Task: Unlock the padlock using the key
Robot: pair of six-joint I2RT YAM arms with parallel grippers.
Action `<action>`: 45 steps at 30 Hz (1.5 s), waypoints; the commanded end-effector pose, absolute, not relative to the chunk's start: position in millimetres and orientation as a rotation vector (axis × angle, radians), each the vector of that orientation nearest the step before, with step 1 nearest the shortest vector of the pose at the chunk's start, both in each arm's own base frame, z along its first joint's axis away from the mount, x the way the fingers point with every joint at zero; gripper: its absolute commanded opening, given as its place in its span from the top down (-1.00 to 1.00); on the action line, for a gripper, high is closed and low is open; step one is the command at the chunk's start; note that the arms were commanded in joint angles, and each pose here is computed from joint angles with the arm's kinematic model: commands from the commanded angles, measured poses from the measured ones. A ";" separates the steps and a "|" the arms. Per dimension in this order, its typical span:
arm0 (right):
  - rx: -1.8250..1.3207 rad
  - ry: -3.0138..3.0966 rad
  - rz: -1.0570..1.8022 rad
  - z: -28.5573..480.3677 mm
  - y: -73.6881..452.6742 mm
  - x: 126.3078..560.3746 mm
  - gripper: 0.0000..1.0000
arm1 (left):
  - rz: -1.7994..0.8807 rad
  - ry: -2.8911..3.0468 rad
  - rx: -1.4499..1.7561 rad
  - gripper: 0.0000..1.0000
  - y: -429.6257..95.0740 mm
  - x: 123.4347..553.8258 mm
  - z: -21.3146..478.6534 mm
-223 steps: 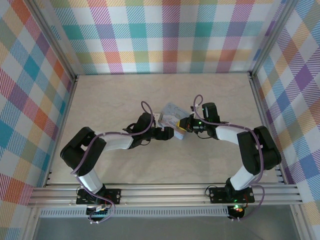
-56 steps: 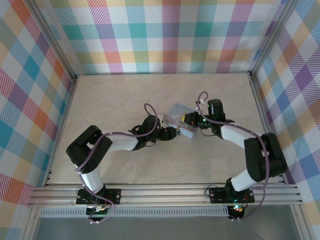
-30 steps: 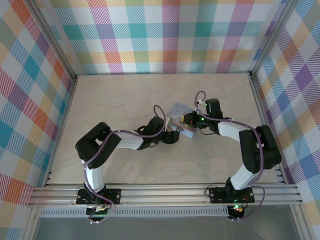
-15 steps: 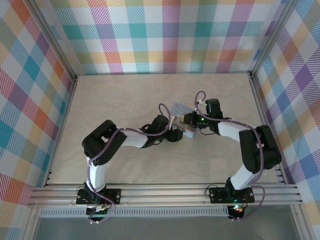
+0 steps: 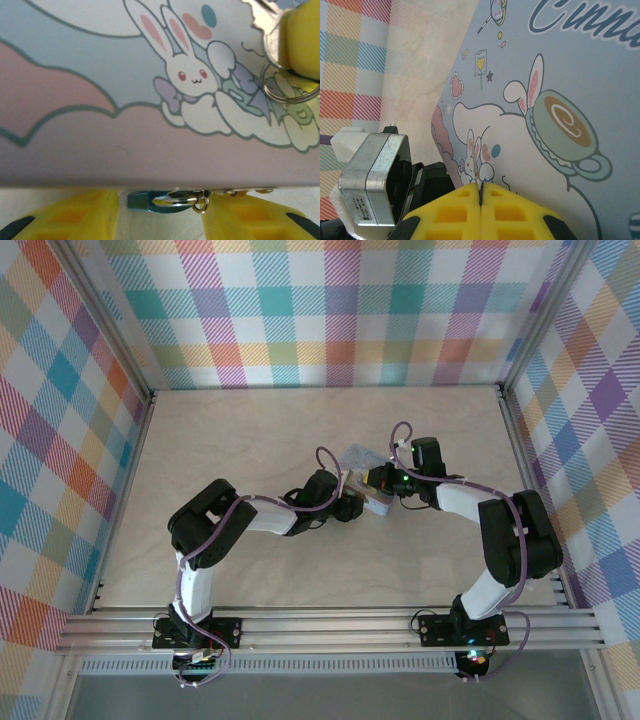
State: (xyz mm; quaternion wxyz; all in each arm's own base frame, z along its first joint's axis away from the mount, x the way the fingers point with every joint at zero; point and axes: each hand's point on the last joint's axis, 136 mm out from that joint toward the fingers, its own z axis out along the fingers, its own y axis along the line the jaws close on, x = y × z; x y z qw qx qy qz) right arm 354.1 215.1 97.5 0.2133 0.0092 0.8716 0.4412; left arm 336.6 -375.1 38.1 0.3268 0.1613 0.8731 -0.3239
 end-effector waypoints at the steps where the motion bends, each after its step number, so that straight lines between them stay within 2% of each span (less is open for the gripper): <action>1: 0.072 2.533 1.175 69.1 208.4 334.8 1.00 | -0.927 2.276 0.463 0.10 -395.7 322.0 37.5; 13: 0.067 2.525 1.182 71.0 209.9 335.5 1.00 | -0.907 2.281 0.473 0.19 -399.2 319.6 39.3; 31: 0.058 2.520 1.187 74.7 211.0 335.3 1.00 | -0.935 2.323 0.257 0.19 -396.7 330.1 41.9; 45: 0.061 2.527 1.188 73.2 211.1 333.1 1.00 | -0.877 2.381 0.179 0.30 -393.5 337.4 29.5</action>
